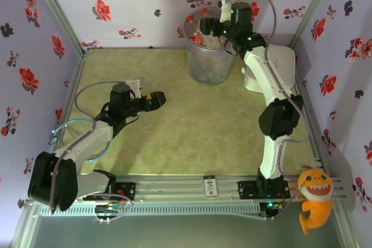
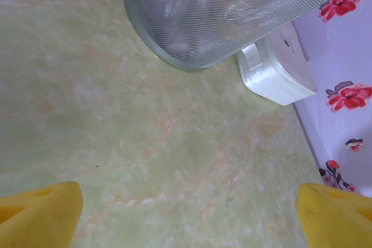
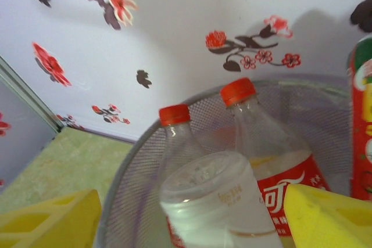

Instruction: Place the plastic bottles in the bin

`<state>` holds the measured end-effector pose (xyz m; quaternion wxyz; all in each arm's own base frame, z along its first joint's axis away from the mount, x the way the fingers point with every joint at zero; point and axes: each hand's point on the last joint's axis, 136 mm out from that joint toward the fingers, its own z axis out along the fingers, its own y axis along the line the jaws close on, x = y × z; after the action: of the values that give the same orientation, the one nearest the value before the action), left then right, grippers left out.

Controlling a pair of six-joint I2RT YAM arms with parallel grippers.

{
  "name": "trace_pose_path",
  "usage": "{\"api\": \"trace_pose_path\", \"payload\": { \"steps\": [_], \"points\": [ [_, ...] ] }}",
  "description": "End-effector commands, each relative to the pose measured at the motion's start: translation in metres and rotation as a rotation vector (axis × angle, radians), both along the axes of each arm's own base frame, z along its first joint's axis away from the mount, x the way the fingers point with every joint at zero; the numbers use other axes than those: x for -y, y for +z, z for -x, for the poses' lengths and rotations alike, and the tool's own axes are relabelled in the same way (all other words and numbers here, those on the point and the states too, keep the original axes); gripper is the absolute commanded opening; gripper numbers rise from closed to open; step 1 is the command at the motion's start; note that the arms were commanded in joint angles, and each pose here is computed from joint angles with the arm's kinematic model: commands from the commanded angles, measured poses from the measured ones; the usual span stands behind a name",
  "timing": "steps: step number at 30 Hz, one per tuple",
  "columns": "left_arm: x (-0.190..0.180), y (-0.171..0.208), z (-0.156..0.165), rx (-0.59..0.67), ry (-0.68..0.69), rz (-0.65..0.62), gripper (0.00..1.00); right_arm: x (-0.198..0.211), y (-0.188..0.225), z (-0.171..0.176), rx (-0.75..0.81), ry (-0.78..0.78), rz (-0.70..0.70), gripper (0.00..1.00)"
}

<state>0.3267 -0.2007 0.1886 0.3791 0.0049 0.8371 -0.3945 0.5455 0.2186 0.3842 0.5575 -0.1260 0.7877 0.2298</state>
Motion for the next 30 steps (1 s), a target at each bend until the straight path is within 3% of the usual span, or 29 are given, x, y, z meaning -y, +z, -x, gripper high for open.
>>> {"api": "trace_pose_path", "payload": {
  "steps": [1, 4, 7, 18, 26, 30],
  "points": [
    [-0.025, 0.025, -0.007, 0.082, 0.071, -0.054, 0.97, 0.03, 0.056, 0.035, 0.109, -0.063, -0.013, 0.85],
    [-0.055, 0.028, -0.01, 0.093, 0.176, -0.146, 1.0, 0.057, 0.049, 0.056, 0.089, -0.128, 0.008, 0.89],
    [-0.091, 0.025, -0.008, 0.09, 0.297, -0.273, 1.0, 0.089, 0.03, 0.079, 0.044, -0.198, 0.03, 0.99],
    [-0.201, -0.01, 0.018, 0.064, 0.682, -0.665, 1.0, 0.191, -0.107, 0.183, -0.159, -0.53, 0.203, 0.99],
    [-0.23, -0.04, 0.023, 0.07, 0.778, -0.724, 1.0, 0.214, -0.2, 0.21, -0.205, -0.629, 0.259, 0.99],
    [-0.233, -0.037, 0.013, 0.127, 0.756, -0.787, 1.0, 0.219, -0.243, 0.213, -0.23, -0.647, 0.286, 0.99]
  ]
}}
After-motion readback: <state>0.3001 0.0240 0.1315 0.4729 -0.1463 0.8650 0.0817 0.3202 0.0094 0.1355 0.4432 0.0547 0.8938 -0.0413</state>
